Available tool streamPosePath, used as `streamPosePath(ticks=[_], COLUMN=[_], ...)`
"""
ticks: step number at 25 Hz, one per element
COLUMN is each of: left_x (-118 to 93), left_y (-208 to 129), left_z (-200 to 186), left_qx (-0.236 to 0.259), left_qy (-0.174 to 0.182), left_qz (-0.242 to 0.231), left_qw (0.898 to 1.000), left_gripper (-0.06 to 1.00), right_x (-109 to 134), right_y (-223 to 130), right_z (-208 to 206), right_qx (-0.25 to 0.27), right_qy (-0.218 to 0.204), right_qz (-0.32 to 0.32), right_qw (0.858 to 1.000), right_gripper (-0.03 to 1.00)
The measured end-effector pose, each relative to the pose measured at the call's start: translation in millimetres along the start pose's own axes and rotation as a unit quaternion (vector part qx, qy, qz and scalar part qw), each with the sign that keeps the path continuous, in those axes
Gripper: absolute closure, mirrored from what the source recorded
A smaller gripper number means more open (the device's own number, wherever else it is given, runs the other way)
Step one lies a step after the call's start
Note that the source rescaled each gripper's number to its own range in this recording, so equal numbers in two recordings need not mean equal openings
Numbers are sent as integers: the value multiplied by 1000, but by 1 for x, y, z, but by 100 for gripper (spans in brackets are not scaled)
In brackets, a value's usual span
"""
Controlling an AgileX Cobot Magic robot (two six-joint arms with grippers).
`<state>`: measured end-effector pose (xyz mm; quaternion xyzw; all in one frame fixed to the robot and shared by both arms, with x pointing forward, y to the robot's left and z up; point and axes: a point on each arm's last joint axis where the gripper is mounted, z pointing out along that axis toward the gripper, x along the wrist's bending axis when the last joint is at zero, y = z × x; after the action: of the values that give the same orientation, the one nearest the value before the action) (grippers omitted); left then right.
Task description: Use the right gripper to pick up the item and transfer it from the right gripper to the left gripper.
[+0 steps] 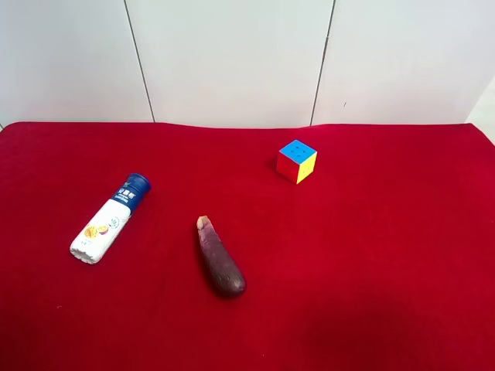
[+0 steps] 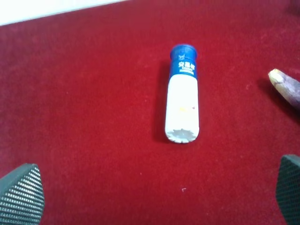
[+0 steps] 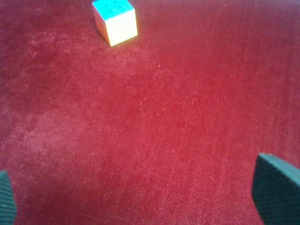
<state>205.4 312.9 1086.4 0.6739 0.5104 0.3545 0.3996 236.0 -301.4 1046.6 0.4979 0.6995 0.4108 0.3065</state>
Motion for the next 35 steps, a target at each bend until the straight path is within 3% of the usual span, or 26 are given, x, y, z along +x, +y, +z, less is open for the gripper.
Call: streamPosePath(ticks=[7,13,23,28,32,35], left_x=[-6,-7,-8,-8,-9,-9], left_y=[-17,-16,-16,-16,-16,-16], left_z=[28,38,39,39,39,39], left_qx=[37,11,9,11,13,14], left_qy=[-26,-28,-27,15,59,72], left_qz=[-6,-10,-11,-32,-53,-59], left_qw=[999,1000,1000,999,997,996], left_gripper=[-5,-5,-5,-5,-5,-5], right_x=[0,0,0,0,0,1], right_y=[0,0,0,0,0,0], right_z=[0,0,0,0,0,0], right_qx=[0,0,0,0,1,2], right_qy=[0,0,0,-8,-62,-98], right_qz=[0,0,0,4,33,53], right_qw=[1000,1000,1000,1000,998,994], right_gripper=[-3,-3,-3,-3,-3,-3])
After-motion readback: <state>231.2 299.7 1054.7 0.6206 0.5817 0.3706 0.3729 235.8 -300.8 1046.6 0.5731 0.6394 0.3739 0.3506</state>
